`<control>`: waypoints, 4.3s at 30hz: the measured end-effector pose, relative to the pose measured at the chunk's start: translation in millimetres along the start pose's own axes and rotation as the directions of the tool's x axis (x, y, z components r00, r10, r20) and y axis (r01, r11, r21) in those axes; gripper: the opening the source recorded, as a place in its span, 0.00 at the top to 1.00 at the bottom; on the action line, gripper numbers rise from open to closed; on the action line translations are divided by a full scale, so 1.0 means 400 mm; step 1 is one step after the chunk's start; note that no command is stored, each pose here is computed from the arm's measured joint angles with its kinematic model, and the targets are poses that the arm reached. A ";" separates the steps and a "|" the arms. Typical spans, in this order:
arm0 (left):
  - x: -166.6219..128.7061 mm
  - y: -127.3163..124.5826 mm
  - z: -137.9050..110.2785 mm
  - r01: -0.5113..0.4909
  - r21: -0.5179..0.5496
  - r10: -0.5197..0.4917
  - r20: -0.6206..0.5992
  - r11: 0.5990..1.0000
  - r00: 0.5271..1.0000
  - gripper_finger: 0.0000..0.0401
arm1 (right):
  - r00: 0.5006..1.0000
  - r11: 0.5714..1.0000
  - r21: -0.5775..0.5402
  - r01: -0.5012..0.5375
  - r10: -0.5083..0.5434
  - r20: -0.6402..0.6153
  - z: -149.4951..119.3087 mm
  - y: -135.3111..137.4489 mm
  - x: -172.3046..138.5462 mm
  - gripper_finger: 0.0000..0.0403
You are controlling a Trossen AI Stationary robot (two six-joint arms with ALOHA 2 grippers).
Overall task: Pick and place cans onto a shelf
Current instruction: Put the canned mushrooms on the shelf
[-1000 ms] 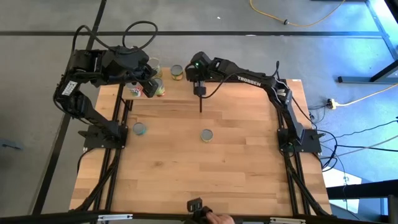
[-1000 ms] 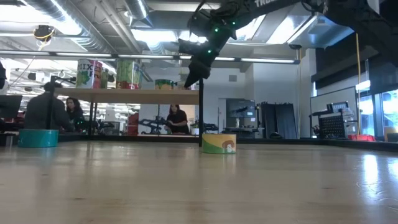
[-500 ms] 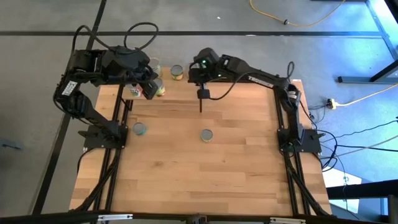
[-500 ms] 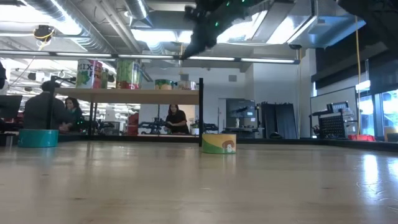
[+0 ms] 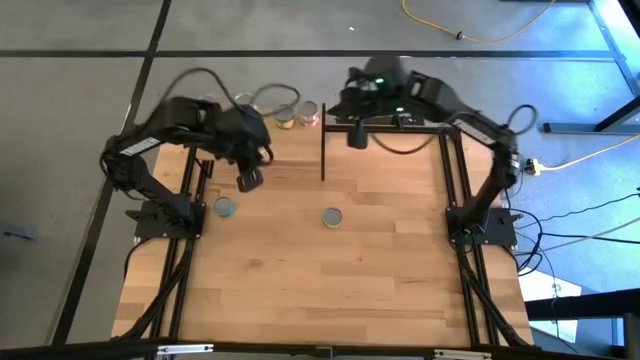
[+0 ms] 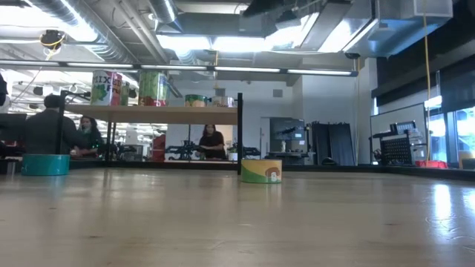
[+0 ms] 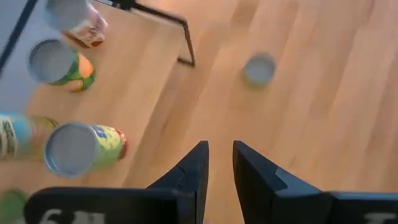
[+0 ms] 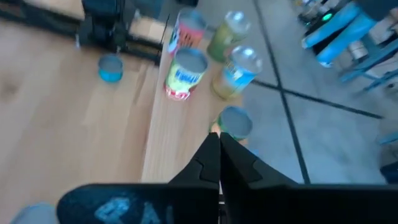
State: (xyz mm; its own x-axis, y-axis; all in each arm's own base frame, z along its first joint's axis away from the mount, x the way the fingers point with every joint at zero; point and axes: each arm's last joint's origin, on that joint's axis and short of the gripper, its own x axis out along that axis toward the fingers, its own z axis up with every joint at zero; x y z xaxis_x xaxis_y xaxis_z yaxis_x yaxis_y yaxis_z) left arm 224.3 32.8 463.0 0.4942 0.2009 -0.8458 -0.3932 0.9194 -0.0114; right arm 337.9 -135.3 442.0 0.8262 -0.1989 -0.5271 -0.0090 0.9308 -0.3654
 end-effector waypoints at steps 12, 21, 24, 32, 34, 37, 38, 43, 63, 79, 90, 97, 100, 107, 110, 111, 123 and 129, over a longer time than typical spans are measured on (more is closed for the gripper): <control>0.281 -0.083 -0.045 0.165 0.548 -0.104 -0.141 0.820 0.985 0.84 | 0.993 0.995 0.072 0.066 -0.073 0.095 0.018 0.024 -0.282 1.00; 0.431 -0.163 -0.062 0.090 0.778 -0.273 0.107 0.621 0.956 0.84 | 0.999 0.996 0.076 0.037 -0.040 0.036 -0.007 0.050 -0.354 1.00; 0.481 -0.181 -0.075 0.057 0.811 -0.295 0.145 0.583 0.945 0.84 | 1.000 0.997 0.079 0.026 -0.027 0.012 -0.014 0.054 -0.357 1.00; 0.645 -0.215 -0.089 0.086 0.838 -0.272 0.077 0.539 0.959 0.84 | 0.999 0.995 0.095 0.028 -0.025 -0.029 -0.027 0.049 -0.359 1.00; 0.681 -0.224 -0.089 0.078 0.850 -0.272 0.079 0.521 0.959 0.84 | 0.999 0.994 0.100 0.033 -0.029 -0.036 -0.031 0.045 -0.360 1.00; 0.722 -0.230 -0.097 0.087 0.866 -0.263 0.053 0.492 0.963 0.84 | 0.998 0.993 0.109 0.042 -0.038 -0.045 -0.036 0.038 -0.361 1.00; 0.733 -0.231 -0.100 0.092 0.869 -0.259 0.043 0.486 0.965 0.84 | 0.998 0.993 0.111 0.045 -0.040 -0.048 -0.038 0.037 -0.361 1.00; 0.772 -0.235 -0.112 0.103 0.881 -0.242 0.014 0.461 0.970 0.84 | 0.998 0.992 0.114 0.049 -0.043 -0.051 -0.040 0.034 -0.362 1.00; 0.861 -0.237 -0.137 0.058 0.899 -0.120 -0.006 0.435 0.993 0.84 | 0.998 0.992 0.117 0.047 -0.040 -0.056 -0.041 0.033 -0.362 1.00; 0.849 -0.238 -0.142 0.154 0.805 -0.160 -0.074 0.573 0.984 0.99 | 0.998 0.992 0.120 0.047 -0.041 -0.056 -0.041 0.033 -0.362 1.00; 0.647 -0.253 0.010 0.201 0.740 -0.152 -0.134 0.641 0.979 1.00 | 0.998 0.992 0.120 0.047 -0.040 -0.058 -0.042 0.033 -0.361 1.00; 0.463 -0.225 0.127 0.052 0.635 -0.027 -0.050 0.771 0.998 1.00 | 0.998 0.992 0.116 0.047 -0.040 -0.058 -0.042 0.033 -0.361 1.00; 0.388 -0.187 0.163 -0.009 0.502 0.018 -0.013 0.865 1.000 1.00 | 0.998 0.992 0.115 0.047 -0.040 -0.058 -0.042 0.033 -0.361 1.00; 0.301 -0.090 0.183 -0.094 0.177 0.106 -0.060 0.980 0.993 1.00 | 0.998 0.993 0.113 0.046 -0.040 -0.057 -0.041 0.033 -0.361 1.00; 0.305 -0.053 0.173 -0.124 0.131 0.142 -0.135 0.984 0.981 1.00 | 0.998 0.993 0.113 0.046 -0.040 -0.057 -0.041 0.033 -0.361 1.00; 0.306 -0.044 0.173 -0.130 0.124 0.147 -0.142 0.984 0.979 1.00 | 0.998 0.993 0.113 0.046 -0.040 -0.057 -0.041 0.033 -0.361 1.00; 0.336 0.046 0.221 -0.083 0.132 0.087 -0.027 0.988 0.996 1.00 | 0.998 0.993 0.113 0.046 -0.040 -0.057 -0.041 0.033 -0.361 1.00; 0.426 0.061 0.187 -0.087 0.160 0.108 -0.128 0.983 0.986 1.00 | 0.998 0.993 0.113 0.046 -0.040 -0.057 -0.041 0.033 -0.361 1.00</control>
State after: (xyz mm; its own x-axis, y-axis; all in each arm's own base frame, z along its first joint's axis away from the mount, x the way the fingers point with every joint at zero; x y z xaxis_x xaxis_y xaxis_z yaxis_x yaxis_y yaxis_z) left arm 357.0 115.0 358.5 0.3452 0.2542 -0.9035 -0.3057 0.9406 0.1478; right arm 209.1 -99.2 500.5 0.7924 -0.2528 -0.5552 0.0926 0.9494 -0.3002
